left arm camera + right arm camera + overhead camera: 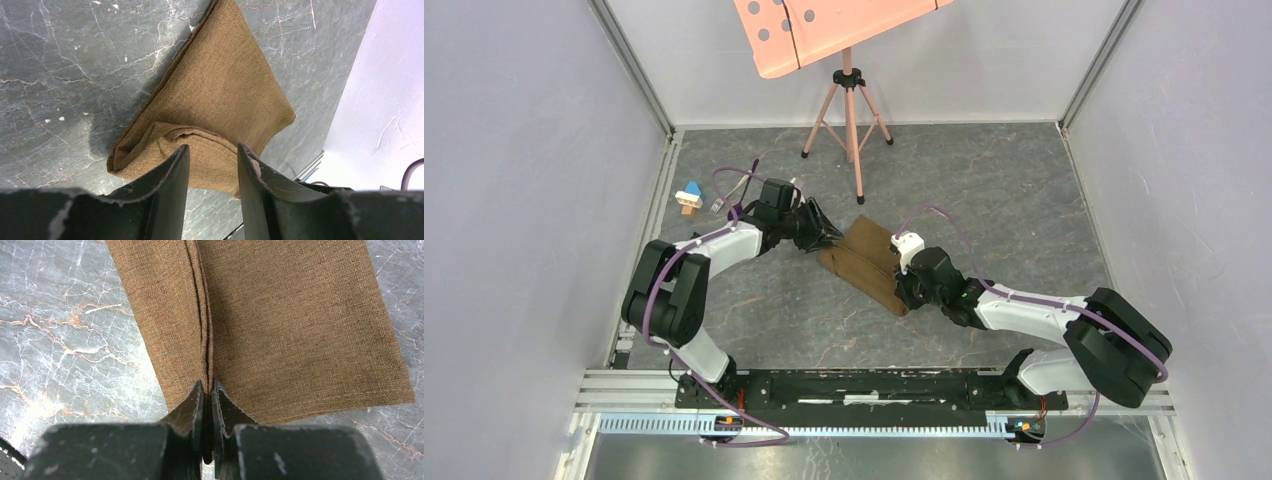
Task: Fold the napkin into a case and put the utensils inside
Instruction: Smooth out the 2/3-rectangle-folded napkin at the center of the board.
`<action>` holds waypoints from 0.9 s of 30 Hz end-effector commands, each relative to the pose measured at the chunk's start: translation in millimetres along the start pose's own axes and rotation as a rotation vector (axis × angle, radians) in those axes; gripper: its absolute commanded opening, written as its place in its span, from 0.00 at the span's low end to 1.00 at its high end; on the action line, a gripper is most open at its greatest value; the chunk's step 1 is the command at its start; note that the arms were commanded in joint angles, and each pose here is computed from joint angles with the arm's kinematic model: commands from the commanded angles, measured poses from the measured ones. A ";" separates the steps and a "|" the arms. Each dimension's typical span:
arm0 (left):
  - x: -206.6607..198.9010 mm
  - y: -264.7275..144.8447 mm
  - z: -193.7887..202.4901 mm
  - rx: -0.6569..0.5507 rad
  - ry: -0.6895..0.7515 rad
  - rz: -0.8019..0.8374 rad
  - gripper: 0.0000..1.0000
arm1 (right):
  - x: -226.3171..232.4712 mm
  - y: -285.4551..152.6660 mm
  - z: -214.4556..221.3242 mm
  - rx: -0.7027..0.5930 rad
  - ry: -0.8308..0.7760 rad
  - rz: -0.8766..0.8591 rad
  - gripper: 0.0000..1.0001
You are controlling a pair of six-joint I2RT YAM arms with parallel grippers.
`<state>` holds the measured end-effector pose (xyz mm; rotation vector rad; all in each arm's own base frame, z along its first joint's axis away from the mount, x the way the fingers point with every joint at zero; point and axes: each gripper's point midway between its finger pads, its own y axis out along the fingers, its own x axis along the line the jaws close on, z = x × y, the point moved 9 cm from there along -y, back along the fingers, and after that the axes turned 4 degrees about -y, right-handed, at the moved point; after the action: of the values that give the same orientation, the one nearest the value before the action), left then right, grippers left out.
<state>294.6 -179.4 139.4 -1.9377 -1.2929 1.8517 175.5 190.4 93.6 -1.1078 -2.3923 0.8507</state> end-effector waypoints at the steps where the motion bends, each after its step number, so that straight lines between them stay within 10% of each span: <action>1: 2.5 2.8 -2.0 0.011 0.003 -0.012 0.43 | -4.1 3.3 -5.2 -0.029 0.011 0.042 0.00; 27: 23.3 42.6 -11.3 0.040 0.017 -0.067 0.29 | -3.7 3.9 8.5 0.023 0.027 0.020 0.00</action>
<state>308.2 -184.8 93.9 -1.7765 -1.2855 1.8890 176.0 187.2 84.5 -1.1342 -2.3526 0.8792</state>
